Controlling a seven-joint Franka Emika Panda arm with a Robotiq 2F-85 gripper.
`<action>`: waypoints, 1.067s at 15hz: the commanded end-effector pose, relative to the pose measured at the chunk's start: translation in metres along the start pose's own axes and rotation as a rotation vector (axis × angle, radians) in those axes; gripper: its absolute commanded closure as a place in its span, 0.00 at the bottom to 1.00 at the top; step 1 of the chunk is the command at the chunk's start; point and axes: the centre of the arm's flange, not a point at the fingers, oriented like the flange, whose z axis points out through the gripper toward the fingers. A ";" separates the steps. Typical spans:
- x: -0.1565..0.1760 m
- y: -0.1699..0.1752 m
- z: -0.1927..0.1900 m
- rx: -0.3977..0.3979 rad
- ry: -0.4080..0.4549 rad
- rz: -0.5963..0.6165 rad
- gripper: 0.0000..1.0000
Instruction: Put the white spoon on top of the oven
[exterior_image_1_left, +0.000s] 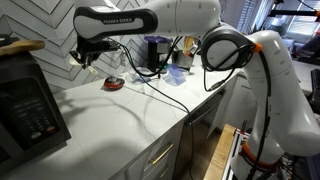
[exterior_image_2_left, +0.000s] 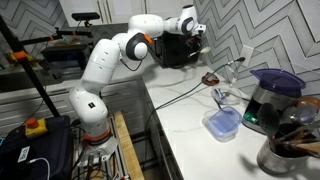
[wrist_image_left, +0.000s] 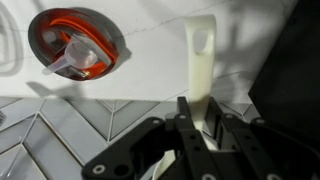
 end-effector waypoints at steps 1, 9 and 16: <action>-0.003 -0.002 -0.003 0.000 -0.003 0.007 0.78; 0.000 0.021 -0.013 -0.054 0.028 0.059 0.95; 0.012 0.018 -0.141 -0.011 0.179 0.048 0.95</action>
